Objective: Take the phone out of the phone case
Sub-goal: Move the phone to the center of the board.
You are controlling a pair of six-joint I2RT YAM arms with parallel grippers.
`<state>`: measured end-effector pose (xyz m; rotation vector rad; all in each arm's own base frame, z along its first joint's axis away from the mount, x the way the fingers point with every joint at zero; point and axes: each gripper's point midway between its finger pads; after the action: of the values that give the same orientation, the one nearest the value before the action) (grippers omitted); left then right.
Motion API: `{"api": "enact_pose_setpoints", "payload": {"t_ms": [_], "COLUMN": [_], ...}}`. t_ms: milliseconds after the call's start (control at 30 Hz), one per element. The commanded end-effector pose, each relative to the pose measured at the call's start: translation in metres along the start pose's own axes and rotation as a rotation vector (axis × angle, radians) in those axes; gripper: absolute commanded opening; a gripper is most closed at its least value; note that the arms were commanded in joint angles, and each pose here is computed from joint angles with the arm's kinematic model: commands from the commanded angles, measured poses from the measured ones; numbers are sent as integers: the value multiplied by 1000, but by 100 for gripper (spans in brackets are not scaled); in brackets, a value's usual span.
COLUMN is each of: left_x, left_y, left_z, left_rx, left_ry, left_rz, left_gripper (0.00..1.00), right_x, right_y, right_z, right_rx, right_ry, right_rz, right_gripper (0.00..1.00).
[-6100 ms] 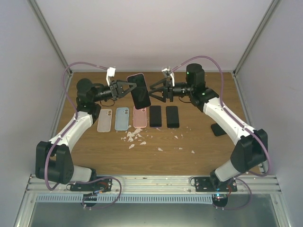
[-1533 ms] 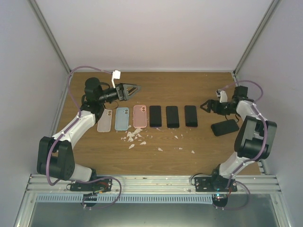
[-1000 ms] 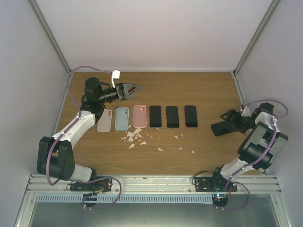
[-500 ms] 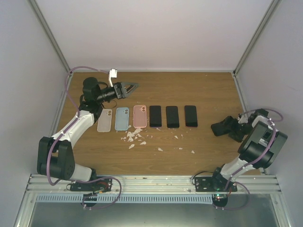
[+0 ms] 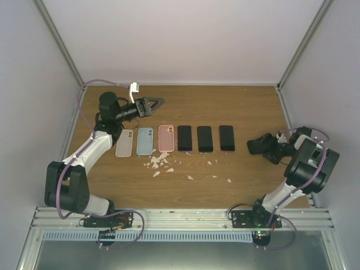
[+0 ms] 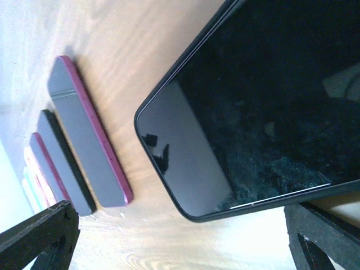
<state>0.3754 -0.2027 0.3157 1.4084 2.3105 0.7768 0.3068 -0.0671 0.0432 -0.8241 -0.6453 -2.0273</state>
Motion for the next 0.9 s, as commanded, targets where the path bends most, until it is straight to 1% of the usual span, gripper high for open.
{"api": "enact_pose_setpoints", "payload": {"t_ms": [0, 100, 267, 367, 433, 533, 600, 700, 800, 867], "left_x": [2, 3, 2, 2, 3, 4, 4, 4, 4, 4], "left_y": [4, 5, 5, 6, 6, 7, 6, 5, 6, 6], "left_z": [-2, -1, 2, 2, 2, 1, 1, 2, 2, 1], "left_rx": [-36, -34, -31, -33, -34, -36, -37, -35, -36, -38], "left_ry": [-11, -8, -4, -3, -1, -1, -1, -1, -4, -7], "left_rz": [-26, -26, -28, -29, -29, -31, -30, -29, -31, -30], "left_gripper": [99, 99, 99, 99, 99, 99, 99, 99, 99, 99], "right_x": [-24, -32, -50, -55, -54, -43, -34, -23, -13, -11], "right_y": [15, 28, 38, 49, 62, 78, 85, 82, 85, 91], "right_z": [11, 23, 43, 50, 56, 72, 90, 105, 113, 111], "right_rx": [14, 32, 69, 111, 168, 307, 438, 625, 793, 879], "right_ry": [60, 80, 115, 119, 121, 149, 196, 255, 272, 251], "right_rz": [-4, -17, 1, -11, -33, -55, -47, 16, 42, 60], "right_gripper": [100, 100, 100, 100, 100, 100, 100, 100, 100, 100]}}
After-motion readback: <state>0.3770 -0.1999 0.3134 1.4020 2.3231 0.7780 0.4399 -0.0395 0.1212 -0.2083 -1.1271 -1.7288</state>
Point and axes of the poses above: each gripper's point midway between its finger pads, its own x axis back along the fingers, its own z axis along the line the jaws close on, y = z × x, and after that the axes turned 7 degrees about x, right-handed
